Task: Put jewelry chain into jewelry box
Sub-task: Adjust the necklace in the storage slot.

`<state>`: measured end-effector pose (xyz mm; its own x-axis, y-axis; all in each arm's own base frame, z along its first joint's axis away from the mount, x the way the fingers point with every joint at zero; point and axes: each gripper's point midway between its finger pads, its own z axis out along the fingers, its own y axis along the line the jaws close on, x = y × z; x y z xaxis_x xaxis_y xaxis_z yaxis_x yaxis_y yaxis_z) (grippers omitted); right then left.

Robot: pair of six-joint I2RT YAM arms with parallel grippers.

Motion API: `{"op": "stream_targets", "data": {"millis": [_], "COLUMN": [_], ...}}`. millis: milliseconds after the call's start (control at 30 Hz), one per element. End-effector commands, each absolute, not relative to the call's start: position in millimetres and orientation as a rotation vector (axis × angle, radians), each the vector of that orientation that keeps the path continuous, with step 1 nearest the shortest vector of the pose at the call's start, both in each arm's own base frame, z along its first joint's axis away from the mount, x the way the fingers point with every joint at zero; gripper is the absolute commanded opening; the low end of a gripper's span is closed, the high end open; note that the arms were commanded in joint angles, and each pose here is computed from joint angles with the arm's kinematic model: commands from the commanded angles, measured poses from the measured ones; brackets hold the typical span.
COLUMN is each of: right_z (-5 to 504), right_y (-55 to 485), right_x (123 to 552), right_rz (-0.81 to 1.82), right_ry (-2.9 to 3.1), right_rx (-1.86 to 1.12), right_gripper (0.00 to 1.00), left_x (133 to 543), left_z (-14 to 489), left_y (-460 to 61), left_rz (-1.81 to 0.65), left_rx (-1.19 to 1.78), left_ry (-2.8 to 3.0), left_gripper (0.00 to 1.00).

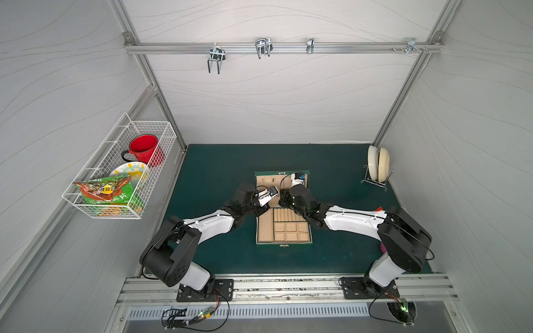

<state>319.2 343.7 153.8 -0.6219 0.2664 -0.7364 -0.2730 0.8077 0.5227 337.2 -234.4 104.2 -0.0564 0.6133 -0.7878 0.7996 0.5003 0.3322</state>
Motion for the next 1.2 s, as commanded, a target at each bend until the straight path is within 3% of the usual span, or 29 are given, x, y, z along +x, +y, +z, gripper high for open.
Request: {"op": "stream_targets", "data": {"millis": [0, 667, 767, 867, 967, 1067, 1167], "right_z": [171.6, 141.9, 140.7, 141.4, 141.2, 142.1, 140.9], "right_y": [343.1, 350.8, 350.9, 349.1, 341.1, 325.0, 310.0], "right_x": [316.5, 290.0, 288.8, 287.0, 283.9, 280.1, 281.4], "right_rz": [0.819, 0.894, 0.892, 0.885, 0.857, 0.800, 0.718], "right_ry": [2.059, 2.199, 2.208, 2.214, 2.217, 2.210, 2.202], "right_rx": [-0.015, -0.045, -0.051, -0.059, -0.069, -0.074, -0.077], "right_gripper": [0.00, 0.00, 0.09, 0.26, 0.37, 0.39, 0.36], "left_x": [337.7, 343.1, 343.9, 344.9, 345.2, 344.9, 344.7], "left_z": [112.3, 125.6, 127.8, 129.6, 129.7, 129.5, 129.7], "left_y": [-242.8, -244.1, -244.1, -244.6, -244.7, -244.8, -245.0], "left_rz": [-0.260, -0.276, -0.276, -0.277, -0.279, -0.280, -0.282], "left_rx": [1.190, 1.134, 1.126, 1.122, 1.121, 1.122, 1.122], "left_ry": [1.721, 1.727, 1.725, 1.725, 1.728, 1.728, 1.728], "left_gripper": [0.00, 0.00, 0.00, 0.00, 0.00, 0.00, 0.00]}}
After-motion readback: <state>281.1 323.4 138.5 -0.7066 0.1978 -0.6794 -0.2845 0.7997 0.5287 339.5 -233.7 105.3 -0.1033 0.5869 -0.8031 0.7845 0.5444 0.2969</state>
